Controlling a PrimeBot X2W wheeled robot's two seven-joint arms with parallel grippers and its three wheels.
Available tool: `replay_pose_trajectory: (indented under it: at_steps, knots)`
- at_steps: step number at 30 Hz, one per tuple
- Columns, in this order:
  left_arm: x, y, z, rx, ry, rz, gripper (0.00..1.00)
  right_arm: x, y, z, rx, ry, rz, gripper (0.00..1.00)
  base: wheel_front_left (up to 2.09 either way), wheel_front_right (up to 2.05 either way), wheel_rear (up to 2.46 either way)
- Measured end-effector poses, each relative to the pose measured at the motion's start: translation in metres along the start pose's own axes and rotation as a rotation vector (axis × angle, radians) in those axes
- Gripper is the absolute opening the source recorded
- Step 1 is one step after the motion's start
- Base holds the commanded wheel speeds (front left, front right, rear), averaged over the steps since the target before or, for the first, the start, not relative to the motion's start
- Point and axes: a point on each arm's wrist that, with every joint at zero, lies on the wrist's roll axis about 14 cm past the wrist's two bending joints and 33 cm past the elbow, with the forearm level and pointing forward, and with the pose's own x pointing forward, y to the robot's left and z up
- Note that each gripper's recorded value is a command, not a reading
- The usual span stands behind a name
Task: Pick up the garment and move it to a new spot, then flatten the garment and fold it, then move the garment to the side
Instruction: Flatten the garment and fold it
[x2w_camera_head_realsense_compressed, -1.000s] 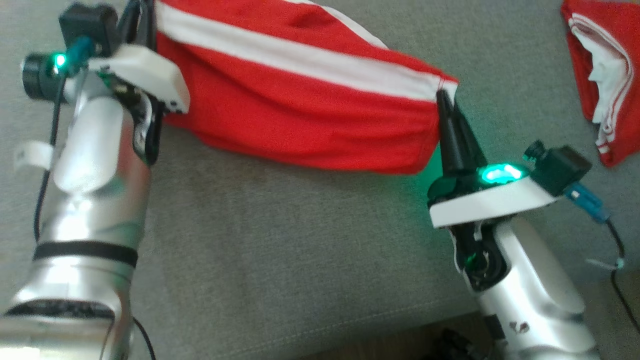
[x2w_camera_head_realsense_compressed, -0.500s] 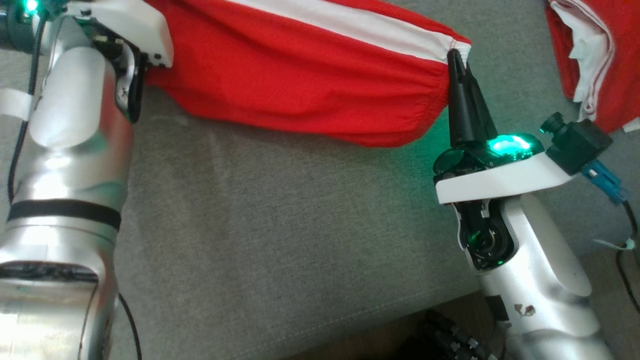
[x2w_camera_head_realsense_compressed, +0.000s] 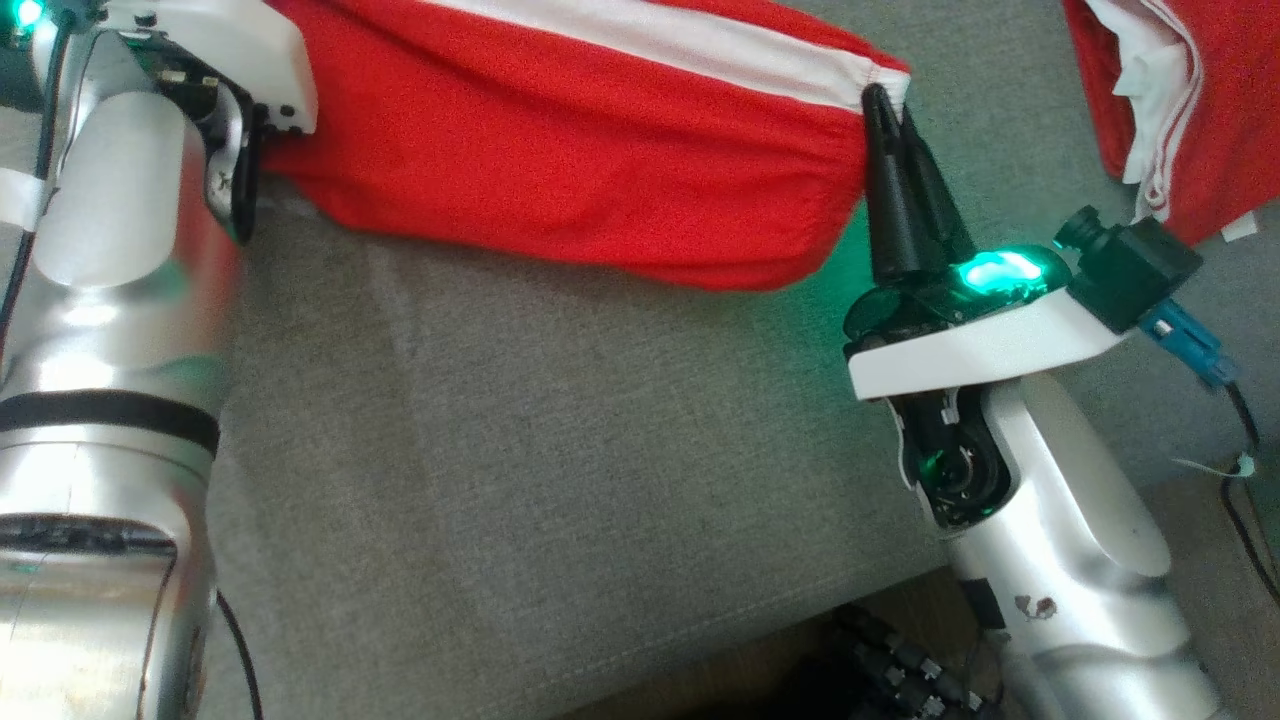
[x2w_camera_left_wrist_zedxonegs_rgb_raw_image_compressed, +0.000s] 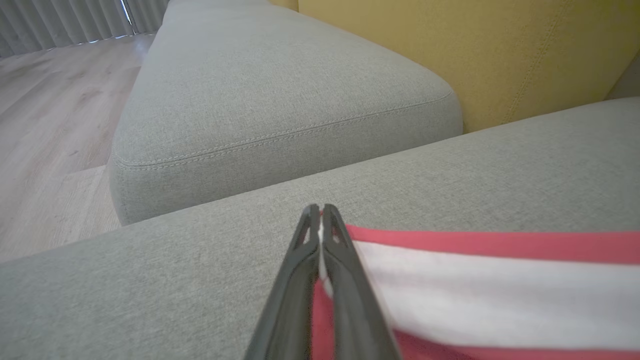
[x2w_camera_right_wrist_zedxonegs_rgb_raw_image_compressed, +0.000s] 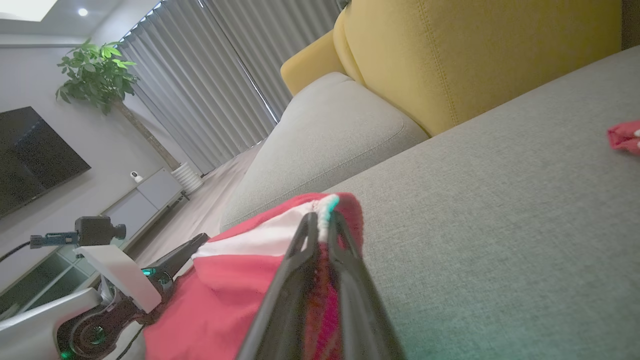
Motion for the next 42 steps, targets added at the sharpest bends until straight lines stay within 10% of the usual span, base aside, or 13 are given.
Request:
replay_pose_trajectory:
  at_steps: [32,33,35,42]
  knots:
    - [-0.056,0.005,-0.046,-0.012,0.227,0.009,1.00,-0.028,-0.034,0.029,-0.121,-0.070,-0.120,1.00,0.00,0.00,0.00]
    - [-0.055,0.005,-0.046,-0.010,0.238,0.009,0.82,-0.028,-0.034,0.029,-0.122,-0.070,-0.119,1.00,0.00,0.00,0.00]
    - [-0.056,0.003,-0.048,-0.011,0.263,-0.002,0.00,-0.029,-0.033,0.031,-0.122,-0.074,-0.117,1.00,0.00,0.00,0.00]
    - [-0.073,0.005,-0.045,-0.052,0.262,0.023,0.00,-0.033,-0.025,0.038,-0.133,-0.088,-0.101,1.00,0.00,0.00,0.00]
